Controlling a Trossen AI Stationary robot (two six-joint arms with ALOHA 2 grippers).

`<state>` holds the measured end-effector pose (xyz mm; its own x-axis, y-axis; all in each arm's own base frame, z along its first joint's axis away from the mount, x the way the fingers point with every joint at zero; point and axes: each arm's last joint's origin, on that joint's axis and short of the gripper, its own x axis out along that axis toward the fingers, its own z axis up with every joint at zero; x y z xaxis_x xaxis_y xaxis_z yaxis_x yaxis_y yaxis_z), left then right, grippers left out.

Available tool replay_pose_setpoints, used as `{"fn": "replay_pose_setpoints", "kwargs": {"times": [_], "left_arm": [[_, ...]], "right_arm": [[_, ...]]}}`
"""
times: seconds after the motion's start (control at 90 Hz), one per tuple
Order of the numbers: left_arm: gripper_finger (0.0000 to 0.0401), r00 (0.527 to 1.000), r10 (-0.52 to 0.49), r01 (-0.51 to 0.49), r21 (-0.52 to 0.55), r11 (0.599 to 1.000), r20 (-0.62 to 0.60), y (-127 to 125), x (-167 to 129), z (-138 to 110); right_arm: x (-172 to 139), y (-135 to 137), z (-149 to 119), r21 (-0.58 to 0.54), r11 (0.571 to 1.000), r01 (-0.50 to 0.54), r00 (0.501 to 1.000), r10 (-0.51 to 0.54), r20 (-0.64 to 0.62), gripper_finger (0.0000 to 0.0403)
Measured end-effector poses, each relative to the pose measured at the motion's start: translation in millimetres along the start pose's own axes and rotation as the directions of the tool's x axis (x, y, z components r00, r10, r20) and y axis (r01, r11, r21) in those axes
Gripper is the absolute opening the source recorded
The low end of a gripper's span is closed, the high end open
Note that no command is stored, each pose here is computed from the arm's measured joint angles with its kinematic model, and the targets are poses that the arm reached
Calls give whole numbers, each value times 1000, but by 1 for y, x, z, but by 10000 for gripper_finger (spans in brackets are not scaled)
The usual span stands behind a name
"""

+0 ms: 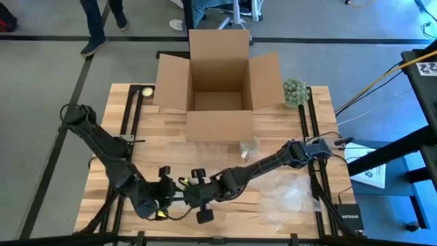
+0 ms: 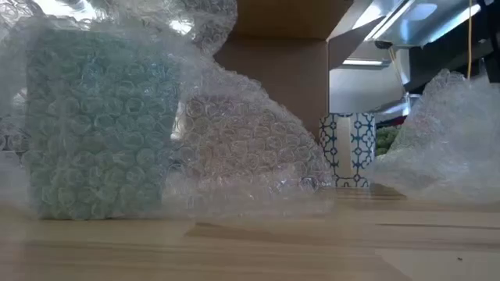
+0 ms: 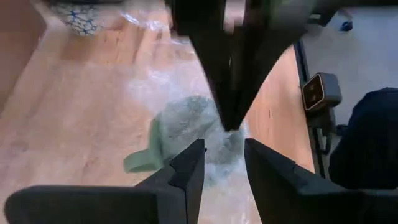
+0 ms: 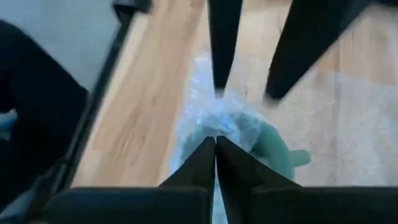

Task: Wrap mug
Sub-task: Wrap the green mug with bubble wrap

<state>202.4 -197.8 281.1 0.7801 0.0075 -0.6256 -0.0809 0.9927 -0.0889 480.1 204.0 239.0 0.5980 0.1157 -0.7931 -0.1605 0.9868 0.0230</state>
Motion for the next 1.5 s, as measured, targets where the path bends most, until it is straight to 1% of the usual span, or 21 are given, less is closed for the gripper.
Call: {"fn": "replay_pose_setpoints", "kwargs": {"times": [0.056, 0.189, 0.244, 0.356, 0.444, 0.511, 0.7, 0.789, 0.944, 1.067, 1.211, 1.367, 1.5], "left_arm": [[98, 1000, 5, -5, 9, 1000, 10, 4, -10, 0], [98, 998, 17, -18, 13, 1000, 52, 16, -31, 6], [98, 995, 32, -33, 9, 999, 91, 23, -39, 11], [98, 984, 66, -65, -12, 998, 166, 37, -52, 21], [98, 977, 80, -74, -38, 997, 196, 46, -59, 26], [98, 976, 83, -73, -56, 996, 201, 48, -60, 28], [98, 977, 85, -76, -53, 996, 193, 47, -59, 27], [98, 980, 77, -69, -45, 997, 182, 46, -58, 26], [98, 981, 78, -71, -42, 997, 178, 47, -58, 26], [98, 983, 70, -64, -40, 997, 172, 47, -58, 25], [98, 983, 70, -64, -42, 997, 173, 47, -58, 25], [98, 983, 70, -63, -47, 997, 172, 47, -58, 25], [98, 982, 69, -61, -49, 997, 173, 46, -58, 25]], "right_arm": [[8, -3, -3, 33, 999, 7, 1000, -6, -17, 1], [9, -8, -4, 131, 991, -15, 998, 22, -51, 1], [12, -9, -8, 151, 988, -12, 996, 25, -82, 1], [32, -14, -19, 194, 981, -11, 987, 42, -156, 1], [47, -17, -27, 211, 977, -8, 978, 52, -201, 1], [55, -20, -31, 223, 975, -2, 973, 54, -226, 0], [54, -26, -30, 234, 972, 0, 973, 54, -225, 0], [46, -27, -25, 223, 975, -3, 975, 53, -218, 0], [27, -25, -9, 215, 976, -43, 987, 74, -142, 1], [23, -25, -7, 217, 975, -54, 987, 85, -139, 1], [34, -25, -9, 218, 975, -46, 989, 76, -131, 1], [60, -28, -25, 218, 976, -2, 978, 47, -204, 0], [63, -28, -25, 219, 976, -2, 979, 47, -200, 0]]}}
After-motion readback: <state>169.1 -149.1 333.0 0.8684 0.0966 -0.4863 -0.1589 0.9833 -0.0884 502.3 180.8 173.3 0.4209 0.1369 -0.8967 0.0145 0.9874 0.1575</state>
